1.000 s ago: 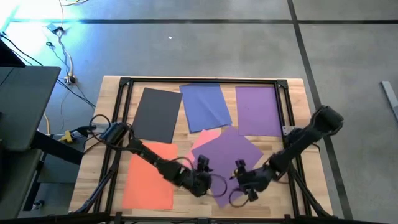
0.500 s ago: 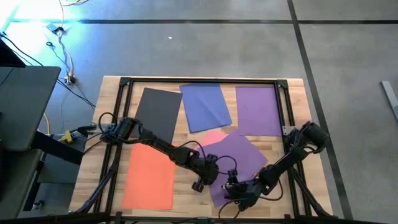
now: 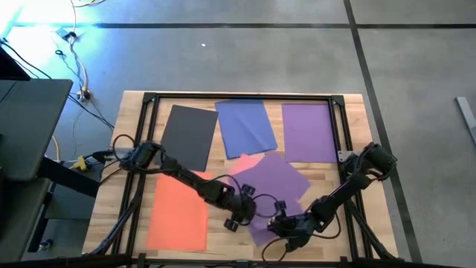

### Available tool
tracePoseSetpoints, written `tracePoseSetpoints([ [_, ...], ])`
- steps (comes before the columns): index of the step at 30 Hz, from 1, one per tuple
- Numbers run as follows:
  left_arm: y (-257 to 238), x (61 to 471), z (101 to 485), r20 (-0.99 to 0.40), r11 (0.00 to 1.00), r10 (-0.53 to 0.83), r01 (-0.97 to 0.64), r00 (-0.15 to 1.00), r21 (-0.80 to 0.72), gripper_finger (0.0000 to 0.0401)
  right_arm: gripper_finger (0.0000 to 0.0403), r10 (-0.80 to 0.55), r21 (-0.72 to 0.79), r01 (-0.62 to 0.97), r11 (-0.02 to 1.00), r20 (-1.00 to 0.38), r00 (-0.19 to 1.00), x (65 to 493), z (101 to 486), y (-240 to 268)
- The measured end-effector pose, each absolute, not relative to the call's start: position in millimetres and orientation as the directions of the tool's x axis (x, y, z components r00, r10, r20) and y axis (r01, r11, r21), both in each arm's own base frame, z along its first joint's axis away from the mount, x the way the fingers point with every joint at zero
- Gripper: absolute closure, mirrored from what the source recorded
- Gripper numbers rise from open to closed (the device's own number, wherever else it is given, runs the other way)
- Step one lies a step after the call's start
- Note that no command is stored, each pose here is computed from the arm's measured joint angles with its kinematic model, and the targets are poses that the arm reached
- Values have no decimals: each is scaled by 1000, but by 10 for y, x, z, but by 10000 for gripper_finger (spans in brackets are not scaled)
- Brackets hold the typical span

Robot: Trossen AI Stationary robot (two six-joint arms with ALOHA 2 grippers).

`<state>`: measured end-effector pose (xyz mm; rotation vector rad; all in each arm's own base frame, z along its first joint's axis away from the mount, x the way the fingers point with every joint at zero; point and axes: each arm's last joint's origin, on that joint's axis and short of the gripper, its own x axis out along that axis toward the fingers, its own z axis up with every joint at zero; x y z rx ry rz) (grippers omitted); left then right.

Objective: Organize paper
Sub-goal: Stack the bottom violet paper on top of the top violet paper

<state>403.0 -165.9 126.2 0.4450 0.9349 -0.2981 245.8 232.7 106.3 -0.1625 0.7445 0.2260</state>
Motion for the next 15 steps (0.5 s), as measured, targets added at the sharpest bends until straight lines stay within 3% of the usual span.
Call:
tracePoseSetpoints([
  [3, -1787, 3928, 1403, -808, 831, -10, 454, 590, 321, 247, 398, 178, -12, -257, 966, -693, 699, 2463, 1064, 2333],
  [10, -2056, 3871, 1535, -740, 785, -73, 496, 668, 371, 247, 399, 165, 14, -207, 978, -661, 732, 2501, 1090, 2327],
  [15, -1929, 3936, 1420, -757, 819, -7, 438, 653, 370, 247, 359, 189, -88, -312, 946, -632, 751, 2497, 1120, 2370],
])
